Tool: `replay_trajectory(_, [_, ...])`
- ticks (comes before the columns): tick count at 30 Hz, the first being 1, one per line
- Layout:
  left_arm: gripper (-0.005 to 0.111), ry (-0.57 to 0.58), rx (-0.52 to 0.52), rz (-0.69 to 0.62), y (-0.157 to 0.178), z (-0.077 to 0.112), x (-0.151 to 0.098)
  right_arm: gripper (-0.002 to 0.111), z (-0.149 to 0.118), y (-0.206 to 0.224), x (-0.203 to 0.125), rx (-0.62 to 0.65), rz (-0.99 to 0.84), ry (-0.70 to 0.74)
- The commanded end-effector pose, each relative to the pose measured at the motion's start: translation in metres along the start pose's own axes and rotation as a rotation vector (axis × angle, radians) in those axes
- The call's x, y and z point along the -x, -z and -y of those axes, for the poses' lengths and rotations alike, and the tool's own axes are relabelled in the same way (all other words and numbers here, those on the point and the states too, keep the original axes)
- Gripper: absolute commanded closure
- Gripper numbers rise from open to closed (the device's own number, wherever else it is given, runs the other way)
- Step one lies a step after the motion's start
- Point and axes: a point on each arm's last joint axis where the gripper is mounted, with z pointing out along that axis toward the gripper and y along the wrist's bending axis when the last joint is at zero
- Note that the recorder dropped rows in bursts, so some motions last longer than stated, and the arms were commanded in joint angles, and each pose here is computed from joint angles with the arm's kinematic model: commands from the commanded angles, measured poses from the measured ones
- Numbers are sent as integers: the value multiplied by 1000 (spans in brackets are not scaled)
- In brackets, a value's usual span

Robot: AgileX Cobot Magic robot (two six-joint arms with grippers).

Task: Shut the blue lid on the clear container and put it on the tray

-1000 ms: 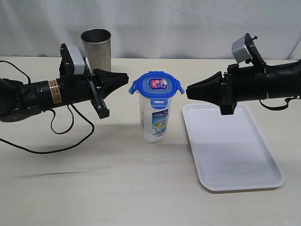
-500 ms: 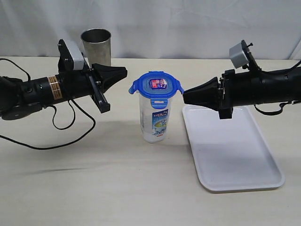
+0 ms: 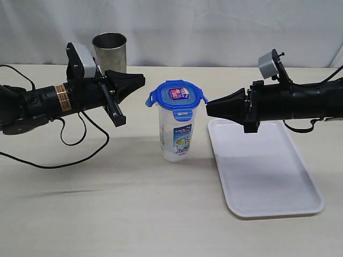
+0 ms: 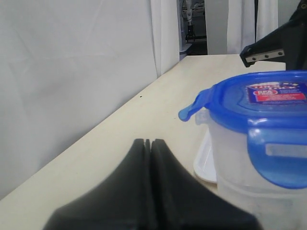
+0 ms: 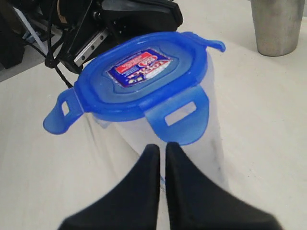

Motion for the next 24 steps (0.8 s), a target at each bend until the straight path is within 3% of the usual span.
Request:
replay_trajectory(1, [107, 1, -4, 3, -1, 0, 0, 104, 3, 2, 4, -6, 33, 9])
replay_trajectory(24, [107, -12, -41, -10, -1, 3, -1, 104, 9, 2, 6, -62, 69, -1])
